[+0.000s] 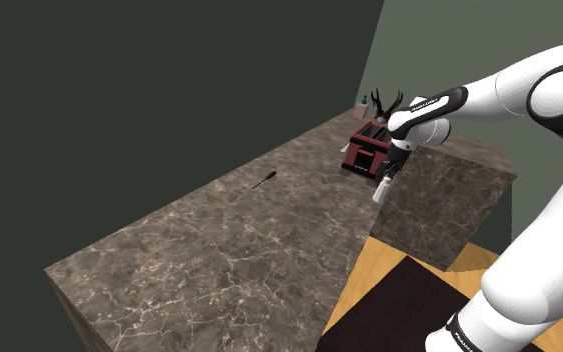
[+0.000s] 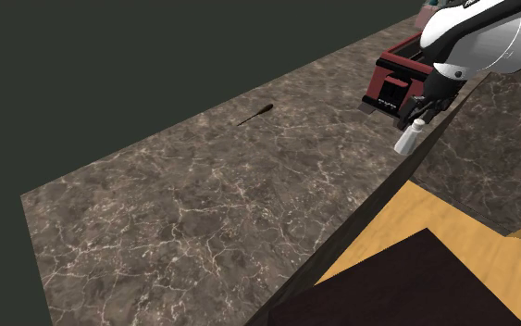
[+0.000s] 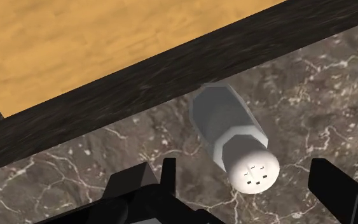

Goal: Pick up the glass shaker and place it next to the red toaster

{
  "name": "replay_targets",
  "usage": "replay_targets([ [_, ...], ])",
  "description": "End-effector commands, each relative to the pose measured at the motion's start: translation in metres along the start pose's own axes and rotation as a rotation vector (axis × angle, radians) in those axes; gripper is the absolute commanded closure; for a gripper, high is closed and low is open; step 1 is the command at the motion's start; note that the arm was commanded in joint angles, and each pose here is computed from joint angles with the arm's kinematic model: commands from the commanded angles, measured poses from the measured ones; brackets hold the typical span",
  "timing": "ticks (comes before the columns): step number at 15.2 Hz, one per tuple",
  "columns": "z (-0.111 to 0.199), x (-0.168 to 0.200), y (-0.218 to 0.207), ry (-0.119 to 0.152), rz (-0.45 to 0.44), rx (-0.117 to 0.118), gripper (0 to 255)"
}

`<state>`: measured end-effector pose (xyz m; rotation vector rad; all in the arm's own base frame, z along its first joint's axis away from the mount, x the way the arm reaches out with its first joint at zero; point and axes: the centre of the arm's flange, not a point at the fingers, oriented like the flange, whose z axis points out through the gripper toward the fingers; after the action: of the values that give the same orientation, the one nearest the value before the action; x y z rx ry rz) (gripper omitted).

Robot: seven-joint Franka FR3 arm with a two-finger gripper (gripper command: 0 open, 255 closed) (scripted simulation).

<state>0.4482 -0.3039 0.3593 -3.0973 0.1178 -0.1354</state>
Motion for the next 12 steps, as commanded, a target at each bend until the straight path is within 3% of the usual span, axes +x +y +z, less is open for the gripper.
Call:
replay_targets([
  [1,0.000,0.000,0.000,0.000,0.000,0.000,0],
  [5,-0.050,0.000,0.000,0.000,0.000,0.000,0],
  [12,-0.050,0.000,0.000,0.000,0.000,0.000,0],
])
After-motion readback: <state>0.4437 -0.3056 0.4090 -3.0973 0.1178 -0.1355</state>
